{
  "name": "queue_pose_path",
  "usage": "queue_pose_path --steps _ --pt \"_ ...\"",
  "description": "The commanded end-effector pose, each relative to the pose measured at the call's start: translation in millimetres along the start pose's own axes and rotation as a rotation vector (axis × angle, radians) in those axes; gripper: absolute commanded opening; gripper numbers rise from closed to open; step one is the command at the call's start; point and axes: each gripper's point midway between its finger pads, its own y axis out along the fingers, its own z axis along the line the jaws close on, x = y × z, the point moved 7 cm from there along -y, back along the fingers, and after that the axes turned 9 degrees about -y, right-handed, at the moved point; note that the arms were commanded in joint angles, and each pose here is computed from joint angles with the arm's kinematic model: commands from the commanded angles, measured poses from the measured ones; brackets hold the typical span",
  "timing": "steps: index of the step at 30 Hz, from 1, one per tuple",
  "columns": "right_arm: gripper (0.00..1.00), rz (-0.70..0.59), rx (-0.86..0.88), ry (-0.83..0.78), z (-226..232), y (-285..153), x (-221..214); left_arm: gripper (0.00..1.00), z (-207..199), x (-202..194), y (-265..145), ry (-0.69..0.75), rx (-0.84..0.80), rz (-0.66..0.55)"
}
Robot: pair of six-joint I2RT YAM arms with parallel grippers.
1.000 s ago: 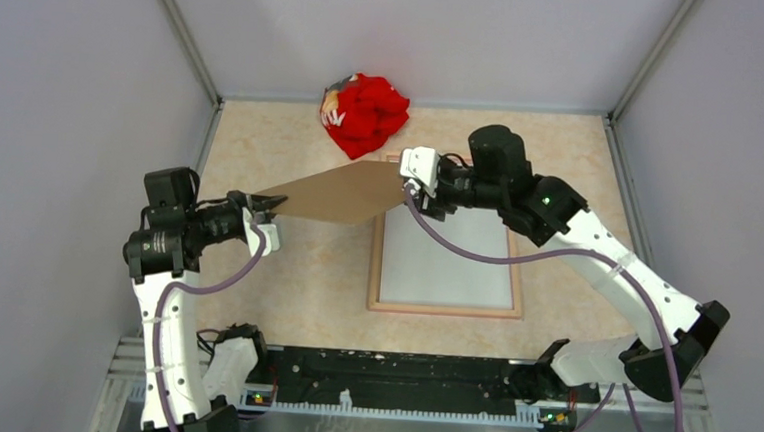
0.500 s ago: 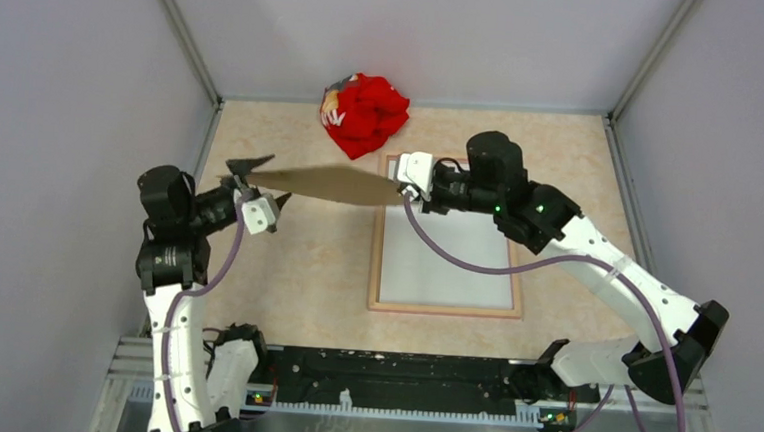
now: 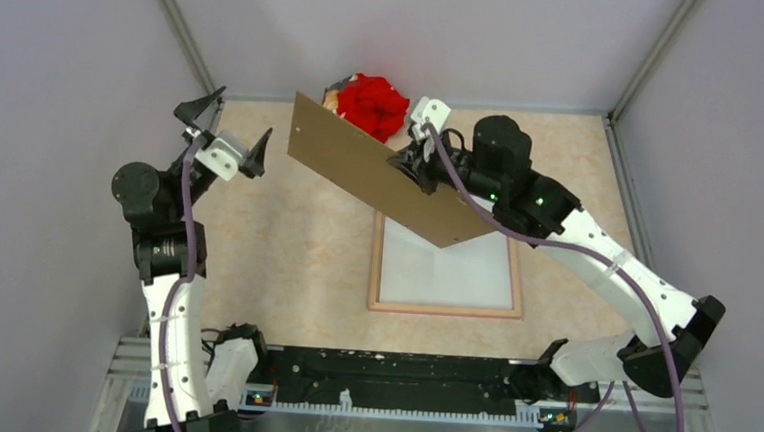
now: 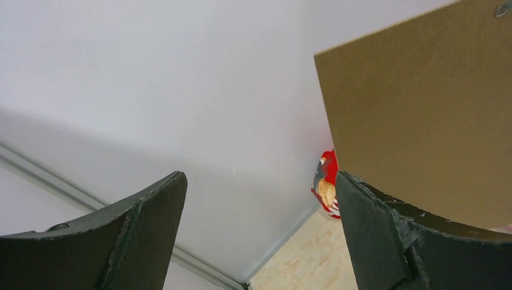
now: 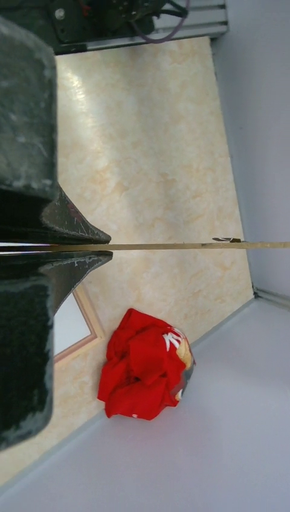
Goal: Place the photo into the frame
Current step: Turn over the photo frame item on the photo frame.
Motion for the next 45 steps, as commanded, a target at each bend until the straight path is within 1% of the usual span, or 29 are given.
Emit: queue_pose_path --steps 1,2,6,9,11,14,16,19,21,26,31,34,38,43,45 --pt "0.00 -0.085 -0.213 0.226 -42.4 -4.3 50.5 0.99 25.9 18.5 2.7 -0.067 0.183 -0.055" --pt "0.00 -0.052 -0.233 0.313 -49.2 -3.4 46.4 0.99 28.5 17.7 2.7 -0.077 0.207 -0.055" --pt "0.00 -0.025 -0.320 0.570 -78.9 -4.2 45.8 0.99 28.1 7.7 3.2 -0.102 0.216 -0.020" --pt "0.00 -0.017 -0.402 0.691 -97.6 -9.9 44.4 0.99 22.9 -2.6 2.6 -0.129 0.197 0.020" --pt "0.00 0.018 -0.458 0.756 -108.5 -12.8 34.2 0.99 17.2 -11.5 2.5 -0.147 0.165 0.055" --pt "0.00 0.058 -0.514 0.854 -115.8 -21.5 13.6 0.99 4.8 -33.7 3.4 -0.207 0.076 0.149" --pt "0.00 0.047 -0.513 0.968 -117.6 -29.1 -6.9 0.98 -5.2 -52.5 3.1 -0.276 0.016 0.228" --pt "0.00 -0.019 -0.509 1.142 -118.1 -46.5 -37.5 0.97 -16.4 -78.9 1.5 -0.362 -0.025 0.326" --pt "0.00 -0.045 -0.541 1.204 -114.1 -59.5 -57.5 0.95 -24.1 -92.6 -0.7 -0.398 -0.055 0.376" --pt "0.00 -0.043 -0.599 1.284 -104.9 -85.5 -91.7 0.92 -44.4 -115.9 -4.8 -0.439 -0.108 0.464" --pt "0.00 -0.080 -0.632 1.343 -97.2 -104.3 -115.0 0.91 -68.2 -131.0 -1.3 -0.452 -0.158 0.567" --pt "0.00 -0.098 -0.648 1.370 -90.1 -110.1 -129.9 0.90 -83.0 -136.9 -0.7 -0.464 -0.189 0.595" --pt "0.00 -0.126 -0.648 1.368 -86.8 -110.1 -142.9 0.90 -97.6 -144.0 -2.4 -0.471 -0.221 0.620" --pt "0.00 -0.175 -0.648 1.359 -85.8 -109.4 -156.1 0.90 -104.8 -147.8 -5.5 -0.470 -0.240 0.635" --pt "0.00 -0.173 -0.638 1.362 -87.0 -108.6 -161.7 0.90 -105.6 -148.9 -6.3 -0.465 -0.244 0.638"
